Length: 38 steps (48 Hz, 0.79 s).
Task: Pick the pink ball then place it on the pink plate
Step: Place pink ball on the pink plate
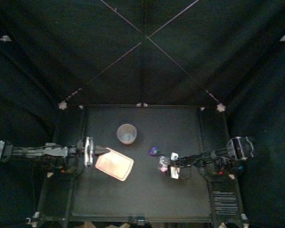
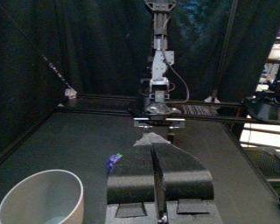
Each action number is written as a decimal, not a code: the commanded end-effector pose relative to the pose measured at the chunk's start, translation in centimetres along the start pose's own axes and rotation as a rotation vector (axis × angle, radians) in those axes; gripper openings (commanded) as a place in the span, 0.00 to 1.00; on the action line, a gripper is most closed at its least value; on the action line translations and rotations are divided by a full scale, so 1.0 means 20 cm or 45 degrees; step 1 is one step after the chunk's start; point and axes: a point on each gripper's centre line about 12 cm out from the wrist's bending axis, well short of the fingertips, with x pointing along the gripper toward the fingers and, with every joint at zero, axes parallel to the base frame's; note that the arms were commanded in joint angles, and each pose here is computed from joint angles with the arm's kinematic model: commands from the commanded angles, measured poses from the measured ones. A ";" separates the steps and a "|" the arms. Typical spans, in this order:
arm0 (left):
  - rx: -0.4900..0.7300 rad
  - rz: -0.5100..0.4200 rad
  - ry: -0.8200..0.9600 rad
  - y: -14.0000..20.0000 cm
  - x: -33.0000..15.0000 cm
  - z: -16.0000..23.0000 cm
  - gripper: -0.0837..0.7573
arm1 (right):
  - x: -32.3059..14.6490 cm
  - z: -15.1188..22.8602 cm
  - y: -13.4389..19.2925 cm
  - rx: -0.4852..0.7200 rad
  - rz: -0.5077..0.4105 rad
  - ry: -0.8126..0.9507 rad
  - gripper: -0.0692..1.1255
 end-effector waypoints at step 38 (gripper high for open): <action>-0.009 0.001 -0.029 0.00 0.01 0.02 0.20 | 0.64 1.11 0.07 -0.221 -0.007 -0.473 0.64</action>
